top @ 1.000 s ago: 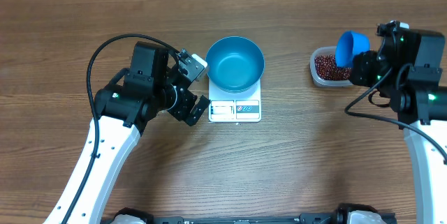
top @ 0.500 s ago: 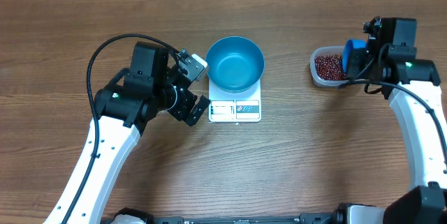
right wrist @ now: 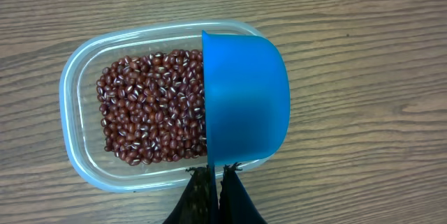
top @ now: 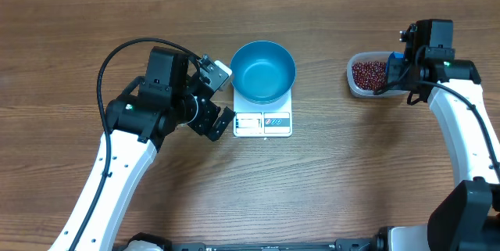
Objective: Scoop item into bowl and weigh 150g on scale
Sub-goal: 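Dip the scoop into the red beans with the right gripper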
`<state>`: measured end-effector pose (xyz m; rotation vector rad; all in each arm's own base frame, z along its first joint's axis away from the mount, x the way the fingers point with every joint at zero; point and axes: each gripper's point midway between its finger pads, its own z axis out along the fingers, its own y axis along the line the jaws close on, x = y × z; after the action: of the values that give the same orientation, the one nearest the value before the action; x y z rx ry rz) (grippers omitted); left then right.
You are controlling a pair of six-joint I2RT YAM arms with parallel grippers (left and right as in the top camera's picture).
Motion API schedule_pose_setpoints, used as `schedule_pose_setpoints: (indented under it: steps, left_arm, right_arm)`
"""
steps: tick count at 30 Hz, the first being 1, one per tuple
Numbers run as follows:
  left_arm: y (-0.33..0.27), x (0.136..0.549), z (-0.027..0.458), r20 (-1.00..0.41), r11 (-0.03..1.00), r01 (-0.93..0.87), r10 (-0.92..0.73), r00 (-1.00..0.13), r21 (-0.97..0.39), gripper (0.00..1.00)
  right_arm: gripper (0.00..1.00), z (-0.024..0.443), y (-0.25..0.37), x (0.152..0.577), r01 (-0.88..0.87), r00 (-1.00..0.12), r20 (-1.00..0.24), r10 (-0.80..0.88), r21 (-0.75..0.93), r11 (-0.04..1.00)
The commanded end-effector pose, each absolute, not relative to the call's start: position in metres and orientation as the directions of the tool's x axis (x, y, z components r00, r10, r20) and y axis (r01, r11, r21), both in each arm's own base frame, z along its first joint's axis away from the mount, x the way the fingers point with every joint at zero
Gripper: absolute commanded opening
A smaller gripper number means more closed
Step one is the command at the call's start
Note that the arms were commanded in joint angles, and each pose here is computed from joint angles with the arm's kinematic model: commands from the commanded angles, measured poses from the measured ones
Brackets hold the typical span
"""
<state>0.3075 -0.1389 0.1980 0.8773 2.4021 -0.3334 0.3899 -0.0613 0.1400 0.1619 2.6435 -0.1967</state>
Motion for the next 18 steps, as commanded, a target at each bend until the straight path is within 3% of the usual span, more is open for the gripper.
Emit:
schedule_pose_setpoints:
  steps: [1,18]
  left_arm:
    - [-0.142,0.307,0.195,-0.576,0.757,0.65,0.503,-0.645,-0.065,1.0]
    - [-0.142,0.307,0.195,-0.576,0.757,0.65,0.503,-0.645,-0.065,1.0]
  right_arm:
    - [0.04,0.136,-0.06,0.391,0.142,-0.881,-0.467,0.079,-0.1,0.985]
    - [0.04,0.107,-0.019,0.38,0.082,-0.931,-0.345,0.121,0.125,0.989]
